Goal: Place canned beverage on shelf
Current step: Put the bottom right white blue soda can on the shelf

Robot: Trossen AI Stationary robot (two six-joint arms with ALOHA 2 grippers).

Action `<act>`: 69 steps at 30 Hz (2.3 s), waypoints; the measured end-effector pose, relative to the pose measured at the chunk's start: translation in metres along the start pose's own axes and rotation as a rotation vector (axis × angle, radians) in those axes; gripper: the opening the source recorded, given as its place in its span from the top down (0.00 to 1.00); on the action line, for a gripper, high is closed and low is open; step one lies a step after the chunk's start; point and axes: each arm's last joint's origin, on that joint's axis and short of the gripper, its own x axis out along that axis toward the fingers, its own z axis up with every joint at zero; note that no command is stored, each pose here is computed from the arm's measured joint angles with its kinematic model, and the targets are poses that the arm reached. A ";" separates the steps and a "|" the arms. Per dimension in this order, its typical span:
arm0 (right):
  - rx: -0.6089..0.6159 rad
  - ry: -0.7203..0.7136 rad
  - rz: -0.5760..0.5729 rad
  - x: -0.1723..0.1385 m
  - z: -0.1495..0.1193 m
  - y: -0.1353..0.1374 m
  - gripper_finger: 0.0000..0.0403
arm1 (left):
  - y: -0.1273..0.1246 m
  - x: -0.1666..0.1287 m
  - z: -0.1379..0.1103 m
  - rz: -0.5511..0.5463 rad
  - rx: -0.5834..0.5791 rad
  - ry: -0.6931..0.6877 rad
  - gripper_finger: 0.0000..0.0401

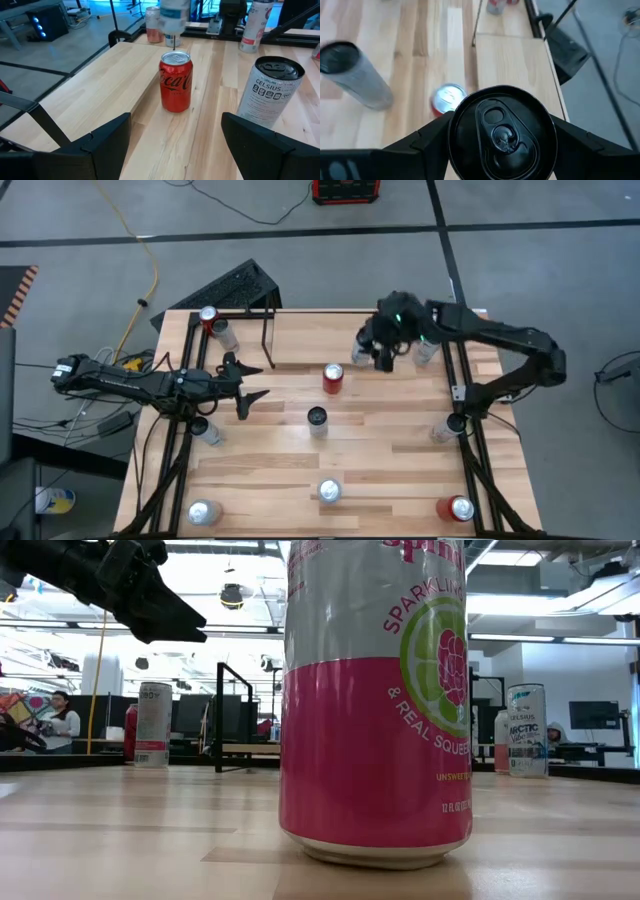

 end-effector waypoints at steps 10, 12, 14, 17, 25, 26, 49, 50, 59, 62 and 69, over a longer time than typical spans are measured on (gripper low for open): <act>0.028 -0.040 -0.058 0.022 -0.033 -0.095 0.28 | 0.000 0.000 0.000 0.000 -0.025 -0.001 0.26; 0.063 -0.042 -0.086 0.022 -0.041 -0.111 0.28 | 0.000 0.000 0.000 0.000 -0.025 -0.001 0.26; 0.101 -0.037 -0.088 0.025 -0.050 -0.124 0.28 | 0.000 0.000 0.000 0.007 -0.025 -0.002 0.26; 0.143 -0.020 -0.092 0.028 -0.062 -0.138 0.28 | 0.001 0.000 0.000 0.024 -0.027 0.000 0.26; 0.167 0.029 -0.096 0.051 -0.084 -0.162 0.28 | 0.001 0.000 0.000 0.032 -0.035 0.000 0.26; 0.170 0.034 -0.096 0.053 -0.086 -0.164 0.28 | 0.001 0.000 0.000 0.032 -0.039 -0.001 0.26; 0.225 0.098 -0.104 0.059 -0.111 -0.181 0.28 | 0.001 0.000 -0.001 0.027 -0.040 0.003 0.26; 0.226 0.099 -0.104 0.059 -0.111 -0.182 0.28 | 0.001 0.000 -0.001 0.027 -0.040 0.003 0.26; 0.268 0.110 -0.097 0.057 -0.115 -0.183 0.24 | 0.001 0.000 -0.001 0.027 -0.028 0.004 0.26; 0.271 0.117 -0.091 0.057 -0.115 -0.182 0.19 | 0.001 0.000 -0.001 0.027 -0.028 0.004 0.26; 0.265 0.120 -0.089 0.059 -0.113 -0.180 0.14 | 0.001 0.000 -0.001 0.027 -0.028 0.004 0.26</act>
